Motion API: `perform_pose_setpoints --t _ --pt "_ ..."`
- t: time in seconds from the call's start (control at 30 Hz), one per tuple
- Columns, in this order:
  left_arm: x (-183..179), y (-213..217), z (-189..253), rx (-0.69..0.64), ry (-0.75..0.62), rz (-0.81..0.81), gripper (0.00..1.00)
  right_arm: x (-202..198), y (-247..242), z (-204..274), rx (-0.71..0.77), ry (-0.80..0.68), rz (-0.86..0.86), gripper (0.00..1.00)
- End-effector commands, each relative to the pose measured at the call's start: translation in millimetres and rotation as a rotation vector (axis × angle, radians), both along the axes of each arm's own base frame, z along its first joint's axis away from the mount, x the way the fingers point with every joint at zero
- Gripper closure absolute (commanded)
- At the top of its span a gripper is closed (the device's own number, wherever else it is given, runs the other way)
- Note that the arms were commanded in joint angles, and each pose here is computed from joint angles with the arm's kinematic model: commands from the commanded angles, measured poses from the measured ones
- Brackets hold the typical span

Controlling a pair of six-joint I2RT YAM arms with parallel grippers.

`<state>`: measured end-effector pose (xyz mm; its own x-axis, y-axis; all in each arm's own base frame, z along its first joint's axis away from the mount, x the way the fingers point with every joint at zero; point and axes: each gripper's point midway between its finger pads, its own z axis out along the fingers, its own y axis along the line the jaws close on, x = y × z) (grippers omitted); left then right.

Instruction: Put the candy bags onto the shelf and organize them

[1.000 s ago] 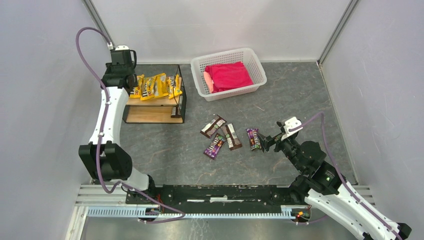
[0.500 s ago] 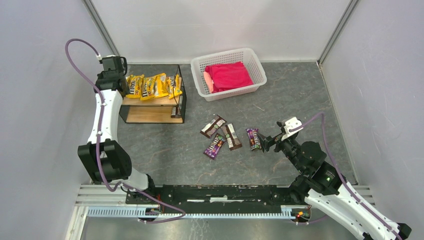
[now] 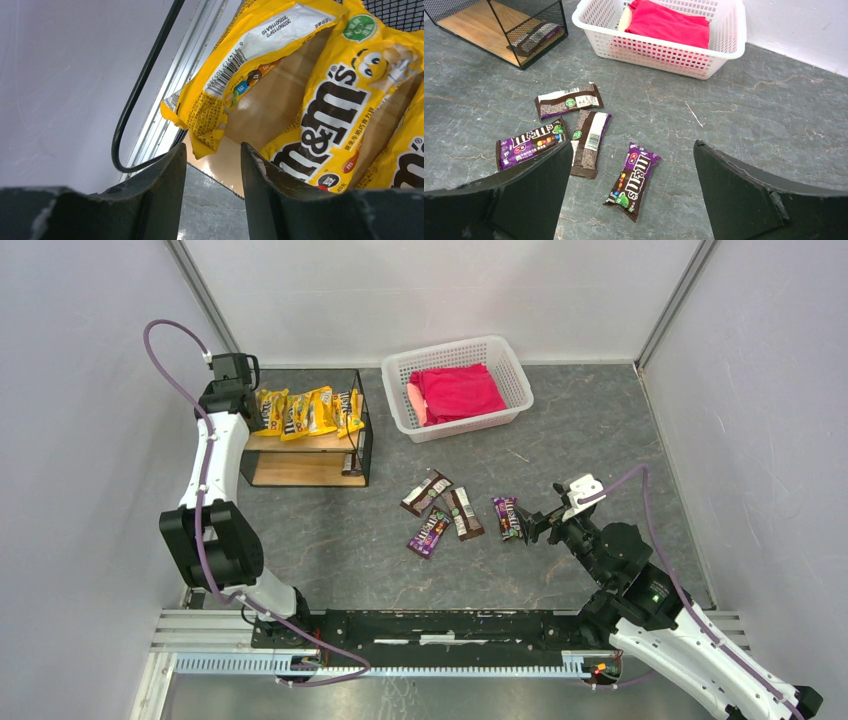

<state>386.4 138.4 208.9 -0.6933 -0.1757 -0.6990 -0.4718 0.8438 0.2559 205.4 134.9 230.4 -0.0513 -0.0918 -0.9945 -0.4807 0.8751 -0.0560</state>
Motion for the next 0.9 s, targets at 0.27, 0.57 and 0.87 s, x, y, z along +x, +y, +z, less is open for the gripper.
perform_pose_setpoints --t 0.27,0.57,0.87 --pt "15.5 10.3 19.7 0.017 -0.085 0.048 0.56 3.9 1.1 8.8 0.022 -0.033 -0.013 0.02" --pt "14.4 9.1 21.3 0.017 -0.083 0.032 0.66 3.3 0.6 9.4 0.023 -0.034 -0.013 0.02" --pt "12.0 3.8 24.4 0.003 -0.073 -0.003 0.81 2.8 1.0 10.1 0.028 -0.031 -0.012 0.02"
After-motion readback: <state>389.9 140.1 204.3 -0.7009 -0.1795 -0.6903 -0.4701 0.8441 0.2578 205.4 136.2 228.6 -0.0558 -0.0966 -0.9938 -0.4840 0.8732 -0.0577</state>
